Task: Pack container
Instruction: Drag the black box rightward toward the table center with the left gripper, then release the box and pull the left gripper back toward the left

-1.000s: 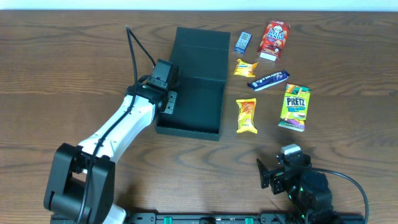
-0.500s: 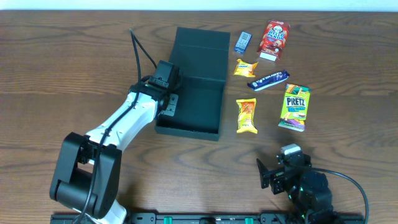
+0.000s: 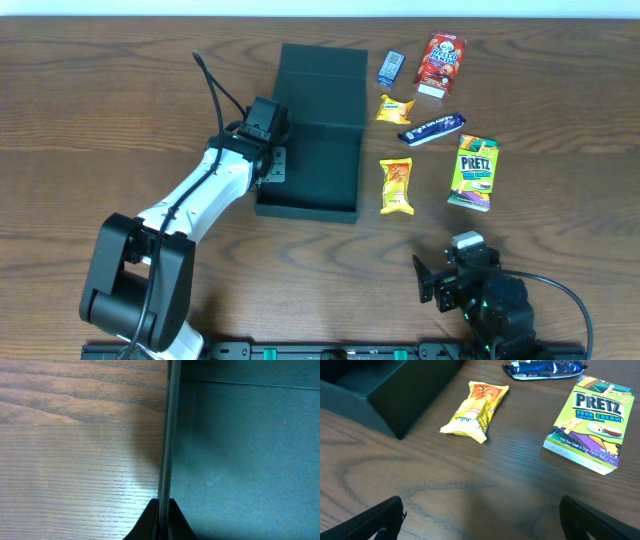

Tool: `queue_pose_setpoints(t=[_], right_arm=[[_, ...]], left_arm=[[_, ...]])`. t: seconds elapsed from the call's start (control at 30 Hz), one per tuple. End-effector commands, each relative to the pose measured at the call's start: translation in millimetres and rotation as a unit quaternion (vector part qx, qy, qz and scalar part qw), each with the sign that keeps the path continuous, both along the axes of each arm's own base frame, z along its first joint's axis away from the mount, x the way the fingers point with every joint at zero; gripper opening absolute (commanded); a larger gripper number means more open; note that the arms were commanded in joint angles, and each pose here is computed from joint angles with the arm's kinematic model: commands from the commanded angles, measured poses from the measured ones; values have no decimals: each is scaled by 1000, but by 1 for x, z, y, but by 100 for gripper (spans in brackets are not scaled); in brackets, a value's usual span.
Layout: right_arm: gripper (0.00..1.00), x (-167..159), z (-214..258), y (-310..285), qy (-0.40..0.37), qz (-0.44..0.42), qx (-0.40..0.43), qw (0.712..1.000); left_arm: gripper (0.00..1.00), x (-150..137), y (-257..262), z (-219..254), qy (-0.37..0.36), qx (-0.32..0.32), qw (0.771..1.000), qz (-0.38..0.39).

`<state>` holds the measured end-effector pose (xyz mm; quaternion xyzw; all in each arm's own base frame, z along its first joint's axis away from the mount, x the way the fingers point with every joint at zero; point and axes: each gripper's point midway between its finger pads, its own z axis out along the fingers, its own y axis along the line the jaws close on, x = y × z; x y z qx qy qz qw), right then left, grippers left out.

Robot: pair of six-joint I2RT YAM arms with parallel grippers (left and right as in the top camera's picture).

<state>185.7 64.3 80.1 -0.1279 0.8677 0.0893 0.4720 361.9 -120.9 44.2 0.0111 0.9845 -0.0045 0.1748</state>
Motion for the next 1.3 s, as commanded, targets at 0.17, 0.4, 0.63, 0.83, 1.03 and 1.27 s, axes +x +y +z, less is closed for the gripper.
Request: queue_pose_setpoints(t=[0.17, 0.4, 0.63, 0.83, 1.03, 1.27], right_arm=[[99, 0, -1, -3, 2, -9, -1, 1000], [99, 0, -1, -3, 2, -9, -1, 1000], [99, 0, -1, -3, 2, -9, -1, 1000], [99, 0, -1, -3, 2, -9, -1, 1000], [99, 0, -1, -3, 2, -9, -1, 1000], [99, 0, -1, -3, 2, -9, -1, 1000]], left_arm=[[6, -5, -7, -4, 17, -43, 998, 51], [26, -4, -7, -3, 14, -37, 999, 38], [95, 6, -11, 32, -19, -46, 999, 18], [95, 13, -13, 121, -113, -63, 991, -20], [95, -10, -4, 198, -208, -57, 973, -80], [95, -43, 9, 228, -233, -49, 966, -102]])
